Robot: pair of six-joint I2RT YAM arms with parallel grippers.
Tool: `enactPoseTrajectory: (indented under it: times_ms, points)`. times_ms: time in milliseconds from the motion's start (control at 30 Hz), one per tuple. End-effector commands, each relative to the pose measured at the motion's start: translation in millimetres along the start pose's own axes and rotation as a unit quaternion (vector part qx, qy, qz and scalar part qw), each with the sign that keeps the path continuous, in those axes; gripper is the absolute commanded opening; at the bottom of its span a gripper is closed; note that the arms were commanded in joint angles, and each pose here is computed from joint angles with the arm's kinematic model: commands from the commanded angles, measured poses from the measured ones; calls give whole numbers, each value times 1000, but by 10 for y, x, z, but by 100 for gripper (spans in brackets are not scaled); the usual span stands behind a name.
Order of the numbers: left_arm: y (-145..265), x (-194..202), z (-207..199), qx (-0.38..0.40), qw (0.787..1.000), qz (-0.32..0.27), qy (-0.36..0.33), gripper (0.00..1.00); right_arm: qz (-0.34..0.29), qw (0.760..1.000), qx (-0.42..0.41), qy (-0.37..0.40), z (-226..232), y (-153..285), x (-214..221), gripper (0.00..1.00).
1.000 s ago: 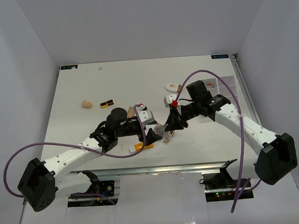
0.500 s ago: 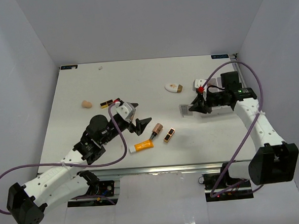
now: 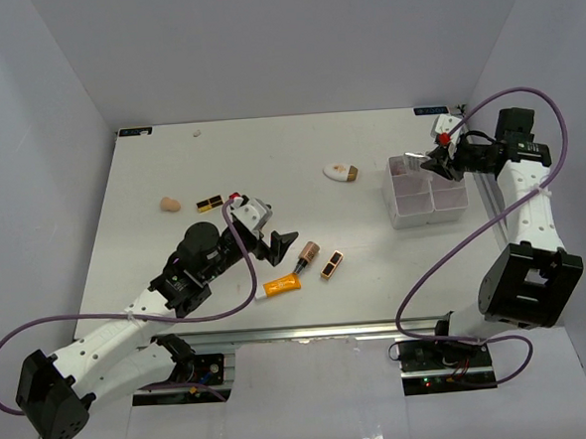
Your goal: Organize the makeup
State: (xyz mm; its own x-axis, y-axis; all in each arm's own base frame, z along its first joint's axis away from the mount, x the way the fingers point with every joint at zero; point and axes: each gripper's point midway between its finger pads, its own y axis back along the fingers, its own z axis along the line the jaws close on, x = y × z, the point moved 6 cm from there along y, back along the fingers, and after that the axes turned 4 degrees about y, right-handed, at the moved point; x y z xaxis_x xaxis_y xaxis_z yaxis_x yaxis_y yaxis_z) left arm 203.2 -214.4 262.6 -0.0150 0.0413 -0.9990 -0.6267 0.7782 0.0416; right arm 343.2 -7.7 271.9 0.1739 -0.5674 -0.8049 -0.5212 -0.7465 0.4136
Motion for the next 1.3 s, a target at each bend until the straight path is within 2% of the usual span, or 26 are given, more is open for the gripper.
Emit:
enactPoseTrajectory:
  times_ms: [0,233,367,1100,1267]
  points:
    - [-7,-42,-9,3,1000,-3,-1,96,-41,997,14,62,-201,-37,-113,10]
    - [-16,-24,-9,4,1000,1,-2,97,-55,996,10,76,-396,-100,-108,10]
    - [-17,-26,-12,6,1000,0,-4,97,-64,995,-18,80,-355,-156,-61,10]
    - [-47,25,-14,9,1000,8,-6,97,-37,990,-91,105,-366,-403,202,9]
    - [-47,25,-10,7,1000,8,-7,97,-28,989,-93,109,-464,-469,198,14]
